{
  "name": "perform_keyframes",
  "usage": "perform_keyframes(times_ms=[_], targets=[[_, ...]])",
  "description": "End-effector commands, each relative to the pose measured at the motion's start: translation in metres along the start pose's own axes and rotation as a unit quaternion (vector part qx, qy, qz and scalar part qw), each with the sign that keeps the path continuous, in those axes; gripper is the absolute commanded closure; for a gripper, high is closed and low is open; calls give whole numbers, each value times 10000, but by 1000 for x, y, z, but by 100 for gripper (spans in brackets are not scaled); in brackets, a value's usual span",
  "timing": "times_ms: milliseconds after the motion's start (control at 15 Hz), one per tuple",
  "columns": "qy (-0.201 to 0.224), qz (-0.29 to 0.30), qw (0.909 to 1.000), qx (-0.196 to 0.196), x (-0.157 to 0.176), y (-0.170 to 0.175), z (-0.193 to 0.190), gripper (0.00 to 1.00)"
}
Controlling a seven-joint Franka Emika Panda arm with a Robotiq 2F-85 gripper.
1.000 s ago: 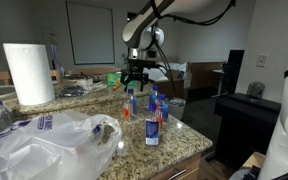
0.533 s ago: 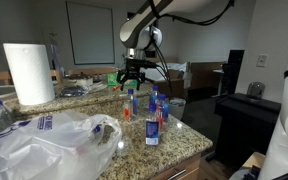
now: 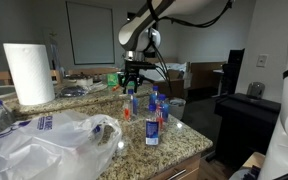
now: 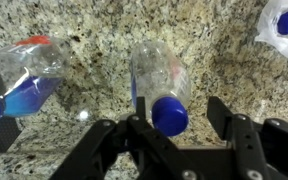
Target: Put the bottles on the counter in the plastic bag
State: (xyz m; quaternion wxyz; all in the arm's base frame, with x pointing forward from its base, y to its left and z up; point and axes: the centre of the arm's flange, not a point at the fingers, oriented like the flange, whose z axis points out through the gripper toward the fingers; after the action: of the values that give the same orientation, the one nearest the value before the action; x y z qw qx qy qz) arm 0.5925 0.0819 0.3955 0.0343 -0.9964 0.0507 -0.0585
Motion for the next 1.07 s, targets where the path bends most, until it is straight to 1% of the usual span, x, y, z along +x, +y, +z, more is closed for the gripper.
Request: perform_keyframes(times_ms=[0,267,600,800,1000], targets=[[32,46,9999,-161,4,-5,-2,65],[67,83,9996,-246,5,-3,-5,91],[72,75,9996,-256,3,-2,-10,91],[206,53,9995,-234,0,4,-29,91],[352,-166,9992,-40,-7,-1,-57,91]])
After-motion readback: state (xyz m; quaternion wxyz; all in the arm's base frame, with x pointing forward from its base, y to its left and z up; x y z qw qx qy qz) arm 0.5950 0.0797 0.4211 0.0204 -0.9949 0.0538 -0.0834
